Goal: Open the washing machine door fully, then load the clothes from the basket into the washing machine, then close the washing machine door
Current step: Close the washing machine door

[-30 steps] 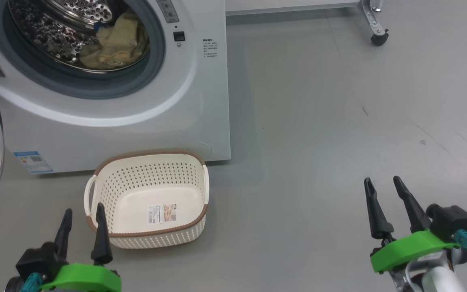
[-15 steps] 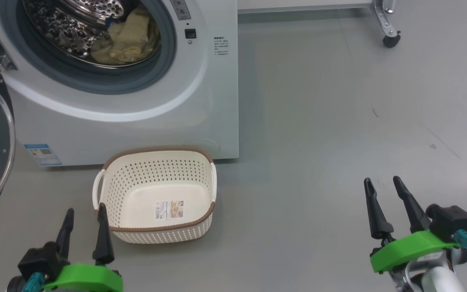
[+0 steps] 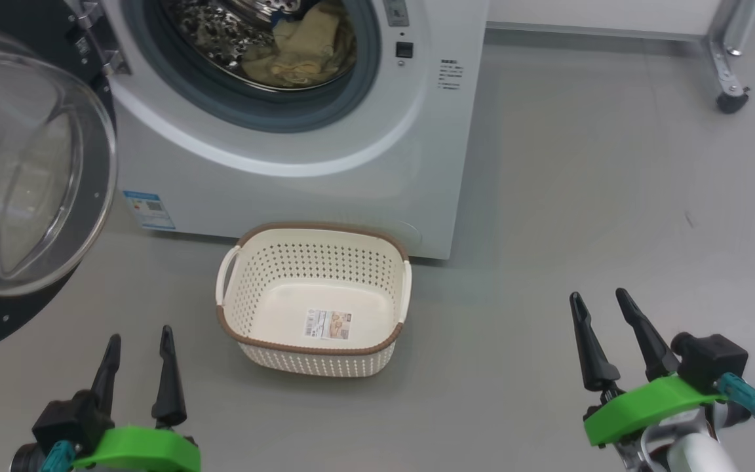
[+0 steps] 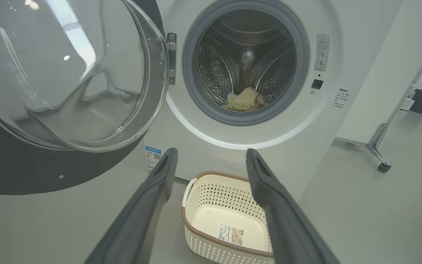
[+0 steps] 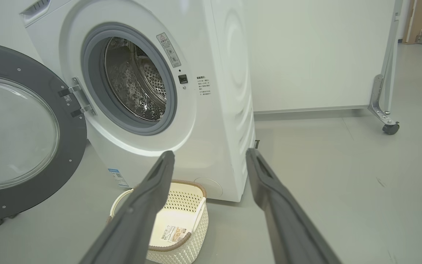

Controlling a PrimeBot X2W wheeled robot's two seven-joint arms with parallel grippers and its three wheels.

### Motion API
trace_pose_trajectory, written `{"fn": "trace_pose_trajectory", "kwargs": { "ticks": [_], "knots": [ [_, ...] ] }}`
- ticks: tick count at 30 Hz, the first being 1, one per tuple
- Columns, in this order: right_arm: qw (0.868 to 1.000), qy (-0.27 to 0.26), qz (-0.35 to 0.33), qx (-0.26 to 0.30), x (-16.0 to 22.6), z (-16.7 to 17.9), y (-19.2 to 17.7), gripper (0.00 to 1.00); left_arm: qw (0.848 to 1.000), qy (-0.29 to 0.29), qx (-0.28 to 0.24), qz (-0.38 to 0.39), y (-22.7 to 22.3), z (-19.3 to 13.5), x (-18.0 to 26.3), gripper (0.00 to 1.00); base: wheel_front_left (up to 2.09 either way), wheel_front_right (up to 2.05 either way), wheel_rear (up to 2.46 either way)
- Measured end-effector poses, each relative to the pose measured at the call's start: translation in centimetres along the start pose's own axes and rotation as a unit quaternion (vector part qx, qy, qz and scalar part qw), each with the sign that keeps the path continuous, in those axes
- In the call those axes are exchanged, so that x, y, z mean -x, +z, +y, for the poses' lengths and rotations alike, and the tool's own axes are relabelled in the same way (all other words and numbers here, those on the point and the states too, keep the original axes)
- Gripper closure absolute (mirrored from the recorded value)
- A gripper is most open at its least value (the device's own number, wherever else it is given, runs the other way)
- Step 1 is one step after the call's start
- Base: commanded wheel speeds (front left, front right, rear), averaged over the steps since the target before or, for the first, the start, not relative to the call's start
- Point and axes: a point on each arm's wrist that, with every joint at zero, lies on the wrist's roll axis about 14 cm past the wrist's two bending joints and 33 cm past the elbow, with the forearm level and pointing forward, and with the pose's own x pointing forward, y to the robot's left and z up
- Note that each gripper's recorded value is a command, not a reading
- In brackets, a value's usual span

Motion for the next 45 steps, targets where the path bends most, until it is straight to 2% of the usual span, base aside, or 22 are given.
{"fn": "trace_pose_trajectory", "kwargs": {
  "ticks": [11,21,33,45],
  "knots": [
    [0.996,0.081,0.019,-0.014,-2.5,5.2,-1.4,0.0,0.998,0.068,-0.009,-0.015,1.2,4.2,3.5,0.0,0.0,0.0,0.0],
    [0.984,0.171,0.04,-0.023,-3.9,11.4,-2.9,0.0,0.989,0.142,-0.022,-0.029,2.4,8.4,8.0,0.0,0.0,0.0,0.0],
    [0.97,0.235,0.06,-0.03,-4.0,15.9,-4.2,0.0,0.979,0.199,-0.023,-0.032,2.6,11.1,11.6,0.0,0.0,0.0,0.0],
    [0.963,0.26,0.067,-0.039,-4.7,17.8,-4.7,0.0,0.973,0.229,-0.024,-0.037,3.0,12.1,12.7,0.0,0.0,0.0,0.0]
  ]
}}
